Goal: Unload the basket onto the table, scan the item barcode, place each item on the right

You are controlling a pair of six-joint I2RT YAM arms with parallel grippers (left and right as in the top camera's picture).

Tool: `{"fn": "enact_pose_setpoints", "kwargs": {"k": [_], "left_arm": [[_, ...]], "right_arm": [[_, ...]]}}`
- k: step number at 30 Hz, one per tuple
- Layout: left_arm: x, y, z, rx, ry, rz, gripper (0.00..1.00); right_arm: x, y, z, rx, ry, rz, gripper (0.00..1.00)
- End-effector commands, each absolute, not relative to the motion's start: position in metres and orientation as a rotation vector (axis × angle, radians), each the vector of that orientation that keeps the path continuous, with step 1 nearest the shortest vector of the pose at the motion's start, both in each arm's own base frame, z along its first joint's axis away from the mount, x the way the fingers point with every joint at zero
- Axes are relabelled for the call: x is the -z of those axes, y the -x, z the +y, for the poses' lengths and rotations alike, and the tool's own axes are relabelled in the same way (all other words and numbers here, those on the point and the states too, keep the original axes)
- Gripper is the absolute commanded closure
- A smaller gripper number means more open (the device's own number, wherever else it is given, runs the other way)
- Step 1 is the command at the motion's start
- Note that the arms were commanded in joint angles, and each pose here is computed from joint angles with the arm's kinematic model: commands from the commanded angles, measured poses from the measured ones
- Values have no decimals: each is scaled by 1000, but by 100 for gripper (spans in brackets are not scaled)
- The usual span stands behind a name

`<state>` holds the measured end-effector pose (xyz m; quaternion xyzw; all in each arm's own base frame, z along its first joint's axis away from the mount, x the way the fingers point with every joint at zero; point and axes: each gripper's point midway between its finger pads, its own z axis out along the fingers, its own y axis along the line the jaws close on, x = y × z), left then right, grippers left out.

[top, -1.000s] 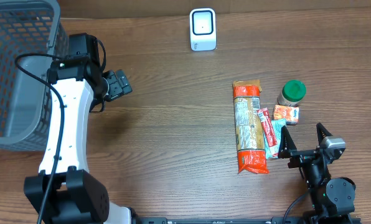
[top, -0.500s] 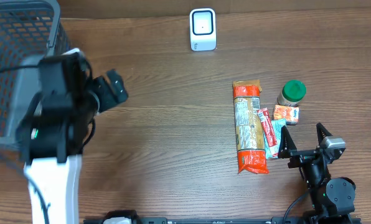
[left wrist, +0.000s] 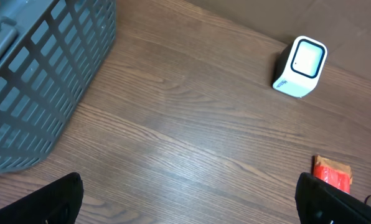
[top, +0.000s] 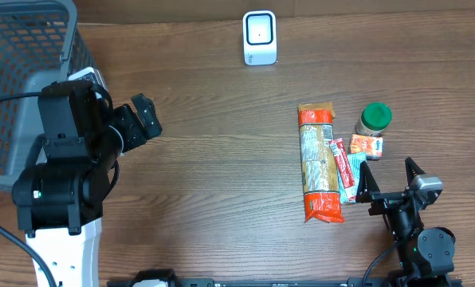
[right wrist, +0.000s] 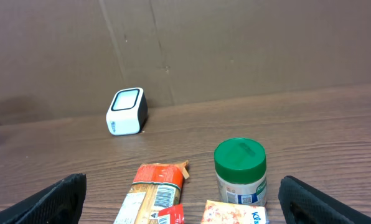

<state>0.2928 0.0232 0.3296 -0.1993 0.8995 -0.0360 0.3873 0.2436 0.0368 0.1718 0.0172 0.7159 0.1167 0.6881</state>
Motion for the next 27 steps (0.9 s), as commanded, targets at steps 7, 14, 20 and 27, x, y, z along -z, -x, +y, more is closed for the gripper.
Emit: {"fn": "enact_pose_setpoints", "kwargs": {"k": [7,14,20,27], "left_arm": [[-313,-272,8,104,437,2319,0],[-244,-233,6,82,441,2447,0],[-188,-195,7,63,451,2521,0],[-156,-173,9,61,450,2481,1]], "right_arm": [[-170,-244,37,-257,-31,1597,0],[-170,-244,37,-257,-31,1597,0],[-170,-244,37,-256,-31,1597,0],[-170,-244,37,-257,-31,1597,0]]}}
